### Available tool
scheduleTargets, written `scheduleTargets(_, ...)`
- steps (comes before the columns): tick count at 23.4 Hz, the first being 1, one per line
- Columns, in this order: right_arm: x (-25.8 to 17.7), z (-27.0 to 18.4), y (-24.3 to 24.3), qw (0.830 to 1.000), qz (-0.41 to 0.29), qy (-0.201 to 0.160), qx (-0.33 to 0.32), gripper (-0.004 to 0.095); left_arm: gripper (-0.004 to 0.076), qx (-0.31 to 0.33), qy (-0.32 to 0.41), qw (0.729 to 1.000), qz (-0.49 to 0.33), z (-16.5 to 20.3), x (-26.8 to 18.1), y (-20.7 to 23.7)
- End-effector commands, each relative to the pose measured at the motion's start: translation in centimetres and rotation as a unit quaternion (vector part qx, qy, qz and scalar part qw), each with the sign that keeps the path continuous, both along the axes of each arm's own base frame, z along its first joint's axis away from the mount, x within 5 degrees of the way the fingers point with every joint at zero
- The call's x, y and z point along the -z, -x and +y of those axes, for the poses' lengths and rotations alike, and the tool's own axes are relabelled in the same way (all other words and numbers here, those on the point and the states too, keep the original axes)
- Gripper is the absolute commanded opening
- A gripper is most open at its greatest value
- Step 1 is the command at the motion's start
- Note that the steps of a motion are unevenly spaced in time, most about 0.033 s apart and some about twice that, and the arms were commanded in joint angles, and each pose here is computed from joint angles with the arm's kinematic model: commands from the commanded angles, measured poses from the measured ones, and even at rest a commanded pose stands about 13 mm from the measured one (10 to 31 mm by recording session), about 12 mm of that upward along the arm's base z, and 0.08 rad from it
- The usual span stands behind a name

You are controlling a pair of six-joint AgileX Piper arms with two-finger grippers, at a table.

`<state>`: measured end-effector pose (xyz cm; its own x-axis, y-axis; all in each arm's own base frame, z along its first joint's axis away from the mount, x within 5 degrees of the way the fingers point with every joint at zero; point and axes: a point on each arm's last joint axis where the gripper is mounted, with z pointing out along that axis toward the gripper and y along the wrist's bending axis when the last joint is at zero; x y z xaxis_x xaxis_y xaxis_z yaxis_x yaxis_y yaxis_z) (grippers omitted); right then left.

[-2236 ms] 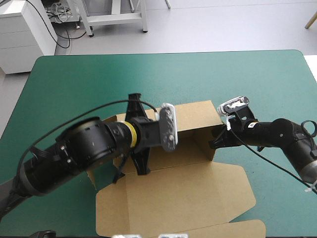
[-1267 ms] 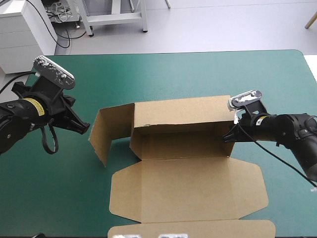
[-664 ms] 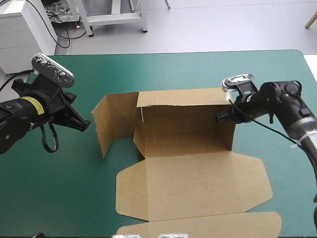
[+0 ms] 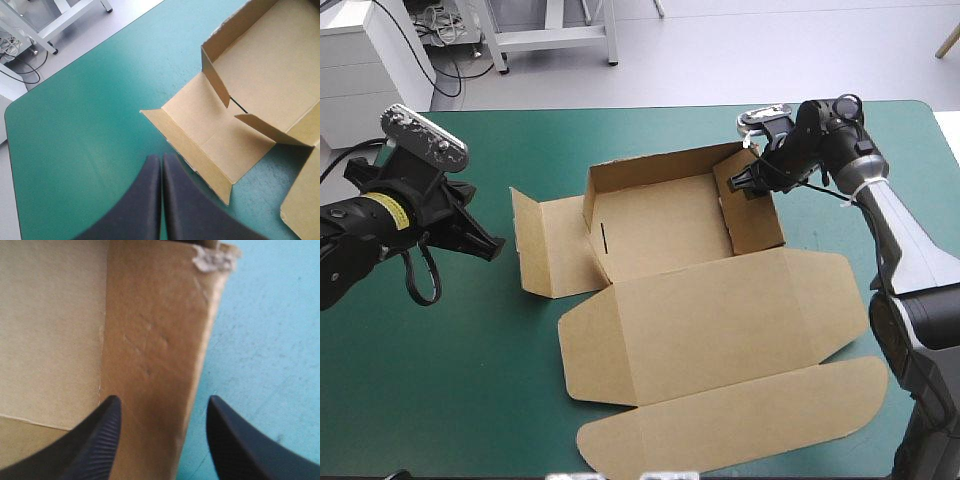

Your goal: Fold the box

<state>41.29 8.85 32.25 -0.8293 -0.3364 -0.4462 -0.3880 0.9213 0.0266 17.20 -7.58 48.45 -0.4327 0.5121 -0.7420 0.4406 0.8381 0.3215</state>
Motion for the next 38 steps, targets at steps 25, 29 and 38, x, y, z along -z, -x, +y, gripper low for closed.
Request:
scheduleTargets(25, -10.7, -1.5, 4.0, 0.989, -0.149, 0.009, 0.013, 0.0723, -0.0008, -0.015, 0.034, 0.999, -0.022, 0.4, -1.0, 0.6)
scheduleTargets(29, -6.1, -0.8, 0.7, 0.996, -0.092, 0.016, 0.01, 0.0723, -0.0008, -0.032, 0.038, 0.999, 0.007, 0.3, 0.1, 0.4)
scheduleTargets(38, -0.1, 0.2, -2.4, 1.0, -0.02, 0.009, -0.004, 0.0722, -0.0008, -0.031, 0.022, 0.999, 0.032, 0.0, 2.1, -0.2)
